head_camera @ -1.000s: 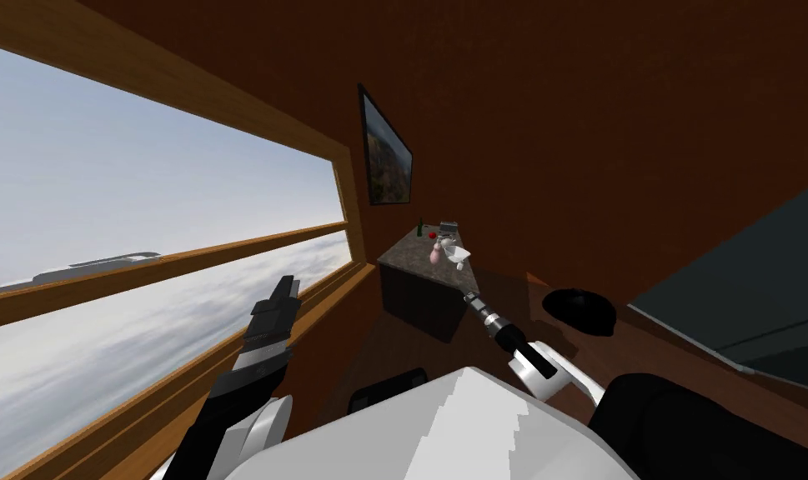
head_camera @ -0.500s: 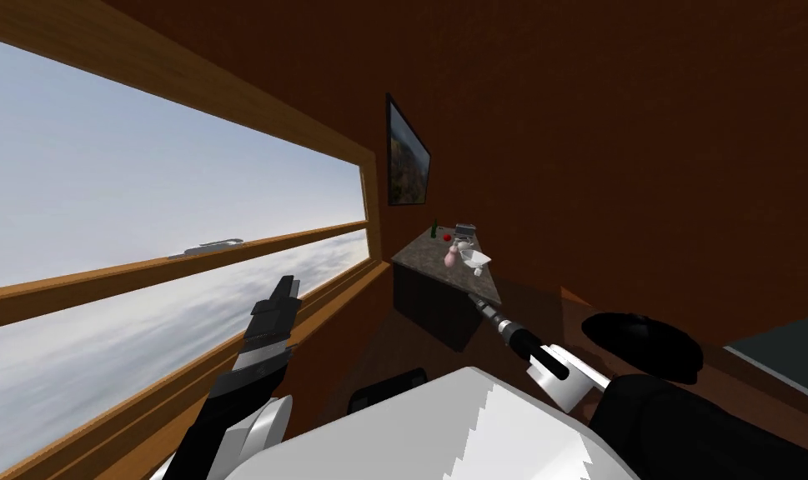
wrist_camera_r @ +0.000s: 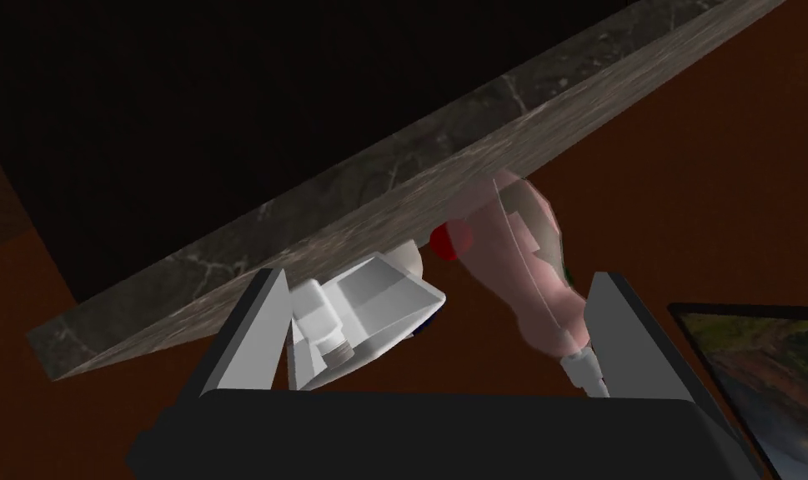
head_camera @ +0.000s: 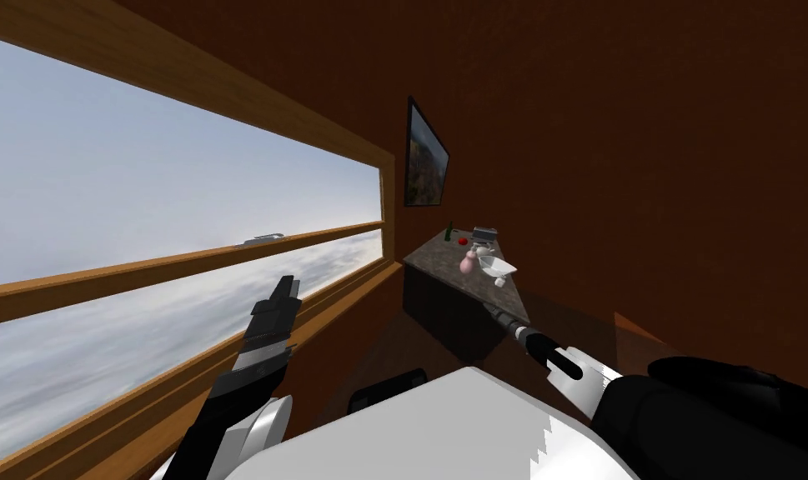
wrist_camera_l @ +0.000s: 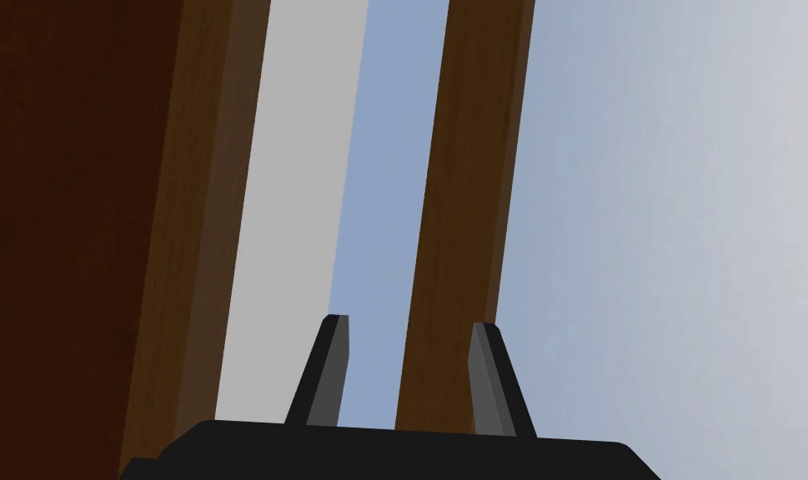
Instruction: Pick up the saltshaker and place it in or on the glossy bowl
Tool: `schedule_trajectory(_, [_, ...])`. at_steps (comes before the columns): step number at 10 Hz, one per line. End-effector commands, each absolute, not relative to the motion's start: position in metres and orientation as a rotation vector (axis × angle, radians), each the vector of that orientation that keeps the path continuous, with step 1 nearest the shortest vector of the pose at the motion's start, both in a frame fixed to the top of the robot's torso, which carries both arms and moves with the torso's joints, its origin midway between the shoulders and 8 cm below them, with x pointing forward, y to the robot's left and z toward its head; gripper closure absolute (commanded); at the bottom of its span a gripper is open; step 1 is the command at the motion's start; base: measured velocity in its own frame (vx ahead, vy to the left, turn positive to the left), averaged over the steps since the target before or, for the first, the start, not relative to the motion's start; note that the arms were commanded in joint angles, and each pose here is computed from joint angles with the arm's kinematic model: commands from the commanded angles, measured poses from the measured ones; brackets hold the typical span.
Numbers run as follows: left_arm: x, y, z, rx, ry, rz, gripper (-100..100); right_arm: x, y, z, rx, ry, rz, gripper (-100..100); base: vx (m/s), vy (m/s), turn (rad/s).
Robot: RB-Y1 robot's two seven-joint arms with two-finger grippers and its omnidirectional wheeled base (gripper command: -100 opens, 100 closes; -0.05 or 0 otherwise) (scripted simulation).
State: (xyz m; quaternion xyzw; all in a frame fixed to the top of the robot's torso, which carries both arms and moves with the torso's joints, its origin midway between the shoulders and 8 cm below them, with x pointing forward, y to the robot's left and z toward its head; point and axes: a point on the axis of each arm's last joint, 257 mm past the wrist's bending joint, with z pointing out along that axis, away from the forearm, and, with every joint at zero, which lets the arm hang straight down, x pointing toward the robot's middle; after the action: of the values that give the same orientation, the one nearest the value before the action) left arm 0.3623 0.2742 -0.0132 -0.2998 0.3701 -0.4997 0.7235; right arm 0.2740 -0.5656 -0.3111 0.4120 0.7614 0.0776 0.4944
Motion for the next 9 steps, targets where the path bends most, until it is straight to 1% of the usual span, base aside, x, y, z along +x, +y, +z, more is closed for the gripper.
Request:
schedule_trajectory(1, [0.362,0.274,-0.013,-0.662,0.817,-1.103,0,0.252,-0.597,-0.318,1.014,1.890,0.065,-100,0.050,-0.029,0.316])
schedule_trajectory(2, [0.362,0.274,-0.013,-0.662,0.817,-1.103,0,0.251,-0.598,-0.319,1.020,1.892,0.056,-100,0.041,-0.034,0.127])
schedule_trajectory(3, [0.362,0.274,-0.013,-0.662,0.817,-1.103,0,0.235,-0.620,-0.323,1.034,1.916,-0.027,-100,0.043,-0.031,0.176])
schedule_trajectory(4, [0.362,0.274,-0.013,-0.662,0.817,-1.103,0,0.220,-0.641,-0.325,1.046,1.937,-0.109,-100,0.061,-0.054,0.323])
schedule_trajectory(5, [0.362,0.274,-0.013,-0.662,0.817,-1.103,0,0.206,-0.660,-0.326,1.055,1.954,-0.183,-100,0.069,-0.086,0.289])
schedule_trajectory(6, [0.362,0.274,-0.013,-0.662,0.817,-1.103,0,0.205,-0.661,-0.326,1.060,1.955,-0.190,-100,0.045,-0.073,0.087])
schedule_trajectory(7, [0.362,0.274,-0.013,-0.662,0.817,-1.103,0,0.190,-0.680,-0.326,1.072,1.969,-0.267,-100,0.041,-0.064,0.133])
schedule_trajectory(8, [0.362,0.274,-0.013,-0.662,0.817,-1.103,0,0.175,-0.698,-0.324,1.084,1.981,-0.342,-100,0.051,-0.104,0.295])
schedule_trajectory(9, [0.362,0.274,-0.013,-0.662,0.817,-1.103,0,0.175,-0.698,-0.324,1.084,1.981,-0.342,-100,0.042,-0.088,0.109])
